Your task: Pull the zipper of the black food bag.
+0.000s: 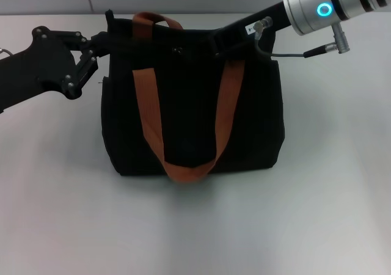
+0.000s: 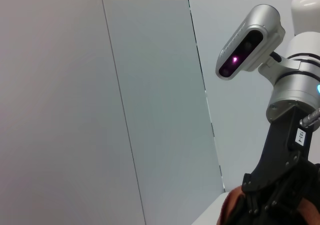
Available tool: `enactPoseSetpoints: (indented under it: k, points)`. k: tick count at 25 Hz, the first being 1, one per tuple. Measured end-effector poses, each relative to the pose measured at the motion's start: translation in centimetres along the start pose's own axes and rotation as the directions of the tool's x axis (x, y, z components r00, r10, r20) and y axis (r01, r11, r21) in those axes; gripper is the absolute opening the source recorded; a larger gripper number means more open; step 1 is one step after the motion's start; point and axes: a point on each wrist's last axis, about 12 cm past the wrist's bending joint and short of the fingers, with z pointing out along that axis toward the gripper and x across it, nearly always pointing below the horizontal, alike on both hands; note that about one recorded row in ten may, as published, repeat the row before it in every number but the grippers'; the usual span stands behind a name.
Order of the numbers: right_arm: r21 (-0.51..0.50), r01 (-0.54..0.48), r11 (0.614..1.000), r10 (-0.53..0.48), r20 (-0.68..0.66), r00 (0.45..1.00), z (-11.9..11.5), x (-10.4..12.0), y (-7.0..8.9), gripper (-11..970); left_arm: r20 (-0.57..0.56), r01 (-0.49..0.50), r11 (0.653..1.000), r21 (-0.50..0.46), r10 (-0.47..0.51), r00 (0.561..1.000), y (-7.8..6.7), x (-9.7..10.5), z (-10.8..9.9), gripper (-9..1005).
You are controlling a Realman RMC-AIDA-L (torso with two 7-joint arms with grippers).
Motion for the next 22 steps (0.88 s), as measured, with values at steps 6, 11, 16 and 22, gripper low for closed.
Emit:
enactPoseSetpoints:
  k: [6, 11, 16, 22]
  points:
    - [0.009, -0.002, 1.0, 0.002, 0.009, 1.0, -0.4, 0.3, -0.2, -1, 0.001, 0.001, 1.0, -0.007, -0.001, 1.0, 0.1, 0.0, -0.1, 32]
    - [0.026, -0.006, 1.0, 0.005, 0.022, 1.0, -1.1, 0.8, -0.6, -1, 0.002, 0.001, 1.0, -0.008, -0.001, 1.0, 0.1, 0.0, -0.1, 32]
    - [0.036, -0.011, 0.999, 0.01, 0.029, 1.0, -1.4, 1.1, -0.8, -1, 0.002, 0.001, 1.0, -0.008, -0.001, 1.0, 0.1, 0.0, -0.1, 32]
    - [0.05, -0.021, 0.999, 0.019, 0.042, 0.999, -2.0, 1.6, -1.0, -1, -0.002, -0.001, 1.0, -0.013, 0.001, 1.0, 0.2, 0.0, 0.0, 32]
